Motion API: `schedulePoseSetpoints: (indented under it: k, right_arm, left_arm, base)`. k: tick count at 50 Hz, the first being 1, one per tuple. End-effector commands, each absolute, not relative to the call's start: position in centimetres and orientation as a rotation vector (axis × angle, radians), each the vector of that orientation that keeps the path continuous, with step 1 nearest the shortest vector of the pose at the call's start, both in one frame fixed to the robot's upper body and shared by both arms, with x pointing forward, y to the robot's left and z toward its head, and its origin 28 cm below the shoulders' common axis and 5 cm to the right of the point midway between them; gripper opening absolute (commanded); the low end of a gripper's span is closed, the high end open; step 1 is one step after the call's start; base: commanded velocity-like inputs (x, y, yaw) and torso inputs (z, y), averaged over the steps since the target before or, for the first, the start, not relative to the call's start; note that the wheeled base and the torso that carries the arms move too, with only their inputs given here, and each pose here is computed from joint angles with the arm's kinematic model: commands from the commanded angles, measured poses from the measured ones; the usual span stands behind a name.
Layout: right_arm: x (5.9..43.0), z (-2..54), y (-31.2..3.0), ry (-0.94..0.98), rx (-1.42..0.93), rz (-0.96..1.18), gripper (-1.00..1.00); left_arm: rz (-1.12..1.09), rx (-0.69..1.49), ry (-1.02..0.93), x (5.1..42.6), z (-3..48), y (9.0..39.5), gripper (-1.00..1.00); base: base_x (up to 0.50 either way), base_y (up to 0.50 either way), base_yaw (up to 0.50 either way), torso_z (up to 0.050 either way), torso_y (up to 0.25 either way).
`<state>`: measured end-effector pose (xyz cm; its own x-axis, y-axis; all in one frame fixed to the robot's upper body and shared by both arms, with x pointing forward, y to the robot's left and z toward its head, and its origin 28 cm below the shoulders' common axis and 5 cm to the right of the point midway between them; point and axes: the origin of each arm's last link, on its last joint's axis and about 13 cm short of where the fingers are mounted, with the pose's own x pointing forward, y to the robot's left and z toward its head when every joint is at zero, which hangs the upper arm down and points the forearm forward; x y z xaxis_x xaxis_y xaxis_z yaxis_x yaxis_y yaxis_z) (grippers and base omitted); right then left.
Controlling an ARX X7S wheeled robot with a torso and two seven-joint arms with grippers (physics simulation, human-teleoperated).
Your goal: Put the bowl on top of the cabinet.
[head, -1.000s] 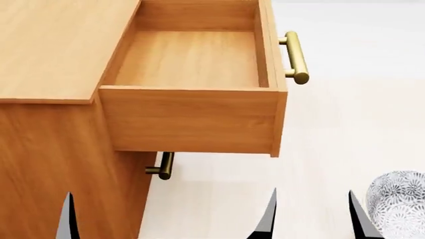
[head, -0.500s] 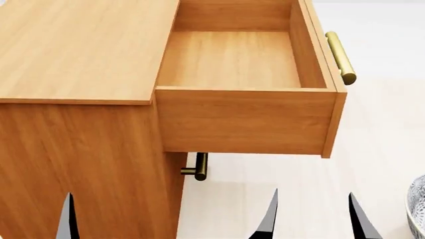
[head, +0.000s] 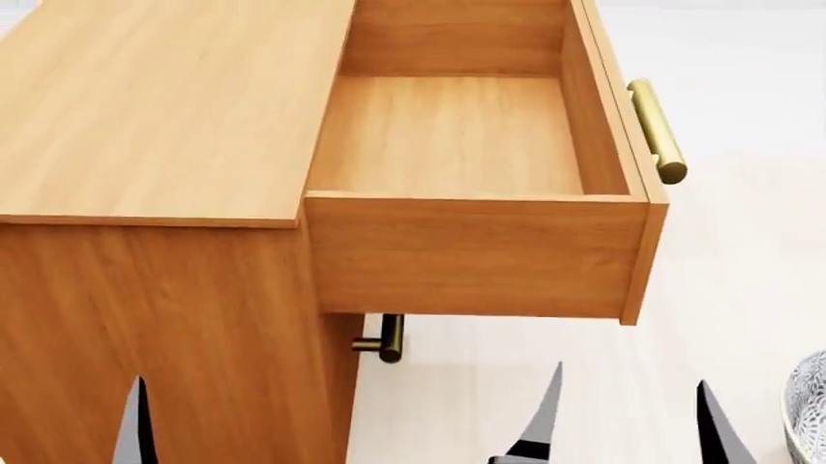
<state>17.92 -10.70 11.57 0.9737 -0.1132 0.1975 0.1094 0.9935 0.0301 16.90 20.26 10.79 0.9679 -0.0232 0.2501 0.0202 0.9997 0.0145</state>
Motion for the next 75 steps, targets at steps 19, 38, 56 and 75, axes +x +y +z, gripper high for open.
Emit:
schedulePoseSetpoints:
  k: [19,38,56,75]
  right_arm:
    - [17.8,12.0,-11.1,-0.219,0.028,-0.127,1.0]
    - [20.7,12.9,-12.9,-0.174,0.286,-0.46,1.0]
    - [25.3,13.2,-12.3,-0.118,0.508,-0.537,1.0]
    - [27.2,12.6,-13.3,-0.017,0.572,-0.679,1.0]
  left_arm:
    - [0.002,0.011,-0.263,17.2,10.8,20.5,1.0]
    - [0.0,-0.024,-0.26,17.5,10.5,20.4,1.0]
    - [0.004,-0.016,-0.261,17.6,10.5,20.4,1.0]
    - [-0.001,-0.015,-0.259,17.6,10.4,20.4,1.0]
  base:
    - [0.0,0.0,0.0,0.05,0.0]
    - [0.0,0.0,0.0,0.039,0.0]
    - [0.0,0.0,0.0,0.0,0.0]
    - [0.0,0.0,0.0,0.0,0.0]
